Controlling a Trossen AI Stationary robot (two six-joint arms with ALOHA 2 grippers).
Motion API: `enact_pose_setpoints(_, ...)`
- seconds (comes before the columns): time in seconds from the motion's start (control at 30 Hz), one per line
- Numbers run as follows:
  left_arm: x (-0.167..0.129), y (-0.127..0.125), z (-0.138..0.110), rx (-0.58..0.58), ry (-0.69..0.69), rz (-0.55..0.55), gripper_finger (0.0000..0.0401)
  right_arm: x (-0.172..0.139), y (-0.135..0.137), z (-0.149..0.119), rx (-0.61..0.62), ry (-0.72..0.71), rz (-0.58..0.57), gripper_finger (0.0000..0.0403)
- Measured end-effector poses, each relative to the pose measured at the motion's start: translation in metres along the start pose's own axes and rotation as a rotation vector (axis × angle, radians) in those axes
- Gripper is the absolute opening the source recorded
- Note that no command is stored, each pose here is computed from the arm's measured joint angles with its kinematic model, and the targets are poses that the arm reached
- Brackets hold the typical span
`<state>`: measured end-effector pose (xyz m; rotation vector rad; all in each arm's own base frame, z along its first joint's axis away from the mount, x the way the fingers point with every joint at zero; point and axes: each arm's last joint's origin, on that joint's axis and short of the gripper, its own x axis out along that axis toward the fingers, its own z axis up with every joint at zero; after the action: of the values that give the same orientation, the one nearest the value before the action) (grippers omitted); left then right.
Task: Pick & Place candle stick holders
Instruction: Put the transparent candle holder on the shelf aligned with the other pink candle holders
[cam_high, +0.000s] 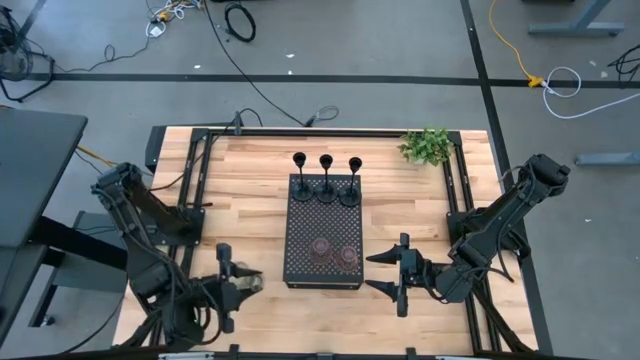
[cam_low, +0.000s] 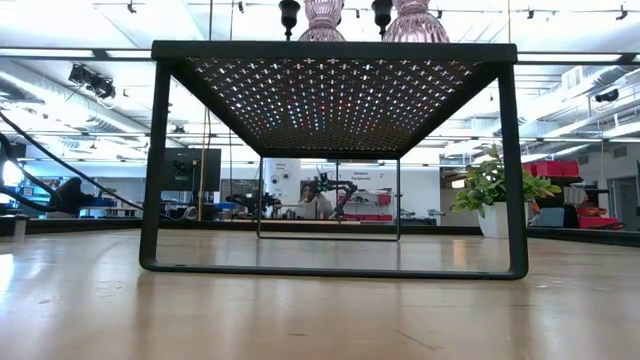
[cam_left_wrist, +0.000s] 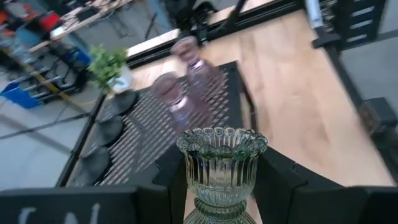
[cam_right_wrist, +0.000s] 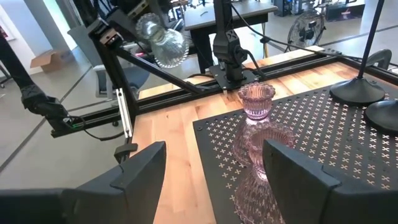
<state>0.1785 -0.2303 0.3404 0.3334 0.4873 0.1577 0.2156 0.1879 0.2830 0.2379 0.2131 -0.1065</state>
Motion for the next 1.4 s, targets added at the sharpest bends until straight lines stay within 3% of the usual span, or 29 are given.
enact_pose_setpoints(0.33,-0.031,-0.001,-0.018,-0.038,-0.099,0.105,0.0138,0.0,0.0,0.0,0.0,0.0,0.0,0.0263)
enact_pose_setpoints(0.6,-0.058,0.002,-0.046,-0.105,-0.244,0.139,0.0138,0.0,0.0,0.0,0.0,0.0,0.0,0.0263)
enact_pose_setpoints(0.93,-0.031,-0.002,-0.096,-0.205,-0.355,0.2,0.0138,0.001,-0.001,0.001,0.002,-0.003,-0.009,0.0263)
enact_pose_setpoints(1.4,-0.013,-0.006,-0.121,-0.284,-0.387,0.219,0.0138,0.003,-0.003,0.001,0.003,-0.004,-0.014,0.0263)
